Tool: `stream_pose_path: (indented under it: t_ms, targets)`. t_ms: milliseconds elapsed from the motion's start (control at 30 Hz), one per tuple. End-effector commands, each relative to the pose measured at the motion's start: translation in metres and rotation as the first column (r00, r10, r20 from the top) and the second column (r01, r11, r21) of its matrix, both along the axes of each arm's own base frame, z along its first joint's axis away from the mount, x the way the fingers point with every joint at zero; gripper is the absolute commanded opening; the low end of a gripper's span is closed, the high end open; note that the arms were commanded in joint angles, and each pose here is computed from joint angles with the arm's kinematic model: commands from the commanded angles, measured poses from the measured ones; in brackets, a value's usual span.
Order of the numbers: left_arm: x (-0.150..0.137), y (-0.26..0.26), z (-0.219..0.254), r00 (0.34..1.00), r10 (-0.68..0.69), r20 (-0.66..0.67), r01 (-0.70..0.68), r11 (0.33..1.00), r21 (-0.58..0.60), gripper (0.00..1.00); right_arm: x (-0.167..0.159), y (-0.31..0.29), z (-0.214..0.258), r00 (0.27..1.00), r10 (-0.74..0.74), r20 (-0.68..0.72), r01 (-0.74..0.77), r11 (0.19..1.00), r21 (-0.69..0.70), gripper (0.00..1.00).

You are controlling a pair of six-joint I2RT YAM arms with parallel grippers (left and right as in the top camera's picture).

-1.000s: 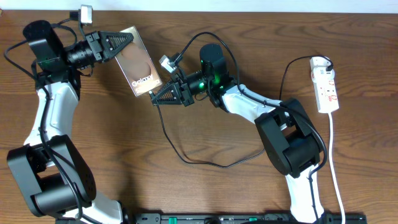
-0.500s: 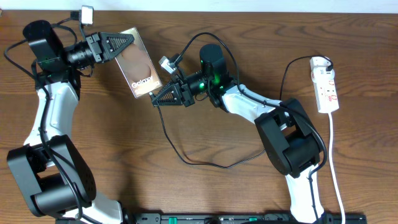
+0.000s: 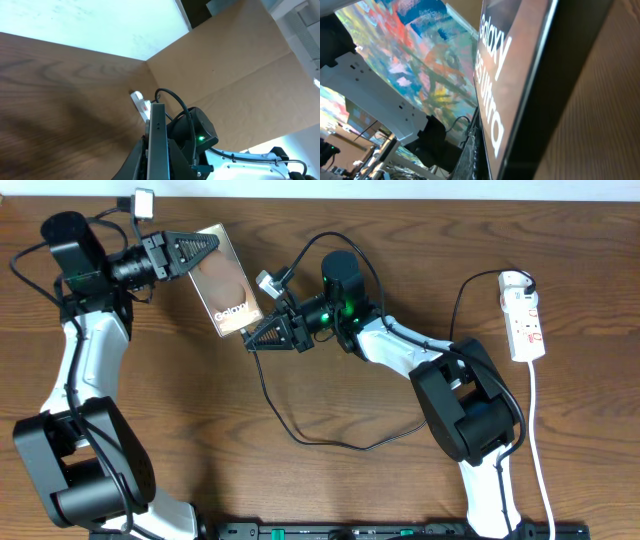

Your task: Plug charger to phone and switch on socket

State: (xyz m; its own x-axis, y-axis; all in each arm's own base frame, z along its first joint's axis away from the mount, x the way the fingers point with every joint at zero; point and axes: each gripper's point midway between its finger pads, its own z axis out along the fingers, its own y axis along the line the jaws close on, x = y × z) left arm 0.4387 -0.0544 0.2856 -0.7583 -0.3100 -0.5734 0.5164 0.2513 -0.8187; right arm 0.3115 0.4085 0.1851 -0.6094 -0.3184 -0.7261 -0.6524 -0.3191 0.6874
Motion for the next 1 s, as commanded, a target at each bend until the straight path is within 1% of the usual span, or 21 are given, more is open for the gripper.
stream_pose_path:
  t_ms: [0, 967]
  targets:
    - [-0.0079, -0.0098, 0.0021, 0.998, -0.060, 0.018, 0.060, 0.998, -0.003, 0.07, 0.0051, 0.0052, 0.0039, 0.999, -0.036, 0.012, 0.036, 0.999, 0.005, 0.01]
    - [-0.0078, -0.0094, 0.0021, 0.998, -0.059, 0.014, 0.059, 0.998, -0.005, 0.08, 0.0125, -0.0008, 0.0038, 0.999, -0.053, 0.012, 0.053, 0.999, 0.004, 0.01]
